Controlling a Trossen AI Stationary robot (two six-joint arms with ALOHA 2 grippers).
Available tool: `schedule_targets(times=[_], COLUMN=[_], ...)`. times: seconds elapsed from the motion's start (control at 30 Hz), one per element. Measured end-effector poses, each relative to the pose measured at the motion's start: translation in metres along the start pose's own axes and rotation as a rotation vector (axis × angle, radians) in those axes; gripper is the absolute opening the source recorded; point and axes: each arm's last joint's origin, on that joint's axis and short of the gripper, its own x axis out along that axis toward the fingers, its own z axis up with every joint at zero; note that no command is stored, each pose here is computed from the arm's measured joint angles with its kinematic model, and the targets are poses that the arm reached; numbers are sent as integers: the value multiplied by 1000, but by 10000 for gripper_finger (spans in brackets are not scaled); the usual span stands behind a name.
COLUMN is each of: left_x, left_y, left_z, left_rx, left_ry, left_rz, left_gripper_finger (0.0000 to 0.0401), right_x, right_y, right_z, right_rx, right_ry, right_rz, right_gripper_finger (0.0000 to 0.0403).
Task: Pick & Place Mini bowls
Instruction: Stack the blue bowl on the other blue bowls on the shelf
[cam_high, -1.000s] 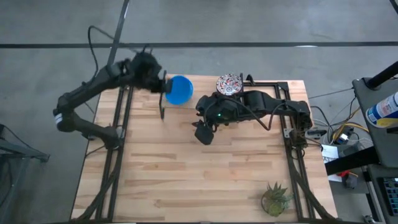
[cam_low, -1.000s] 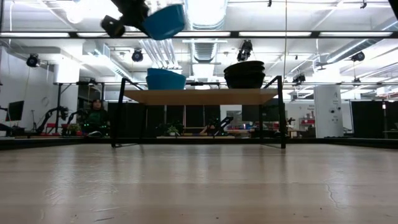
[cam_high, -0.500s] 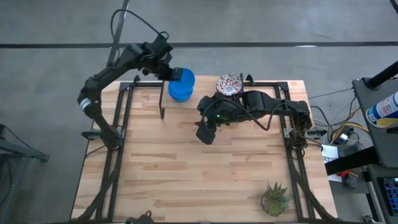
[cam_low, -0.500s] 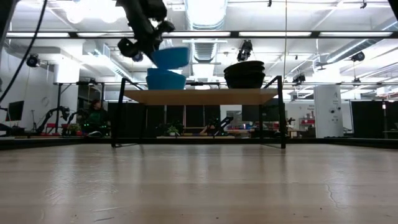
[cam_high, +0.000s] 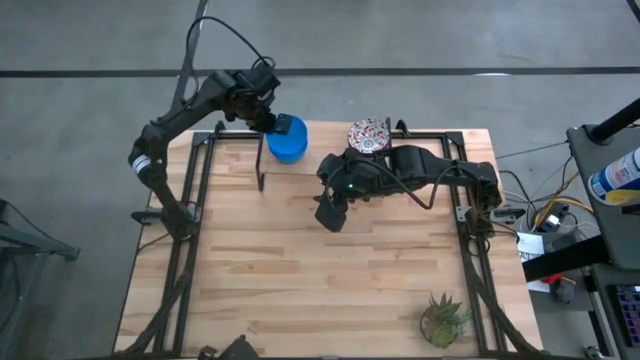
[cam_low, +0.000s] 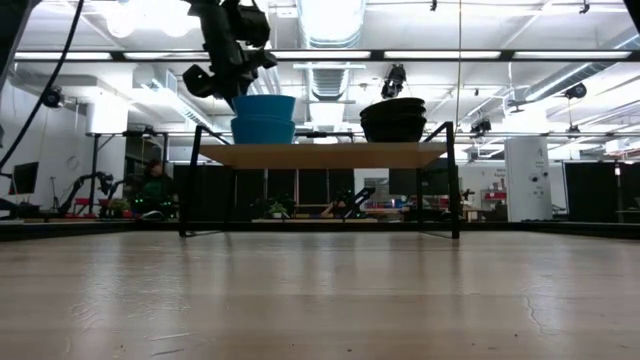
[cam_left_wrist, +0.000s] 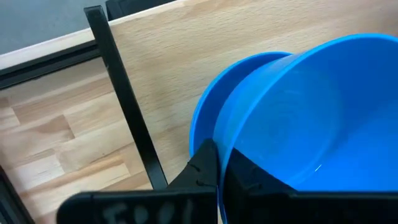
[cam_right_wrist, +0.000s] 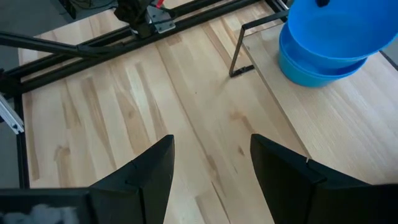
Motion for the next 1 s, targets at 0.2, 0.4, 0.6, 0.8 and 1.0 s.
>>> schedule_targets(times=[0.2,0.4,0.6,0.8,1.0], left_x=[11,22,19,16,14], left_y=[-1,0,0,1,0], left_z=[3,3,3,2,1], left_rx=[-5,-2,53,69,94], left_ry=[37,89,81,63,54], left_rz=[6,36,27,43,53], left_gripper_finger=[4,32,80,129,144], right_x=[0,0,0,0,1], right_y=[-1,-1,-1,-1,-2], right_z=[0,0,0,0,1], right_rx=[-3,-3,-2,-2,-1], right_ry=[0,0,0,-3,-4], right_rz=[-1,-1,-3,-9,-10], right_gripper_finger=[205,205,205,205,205])
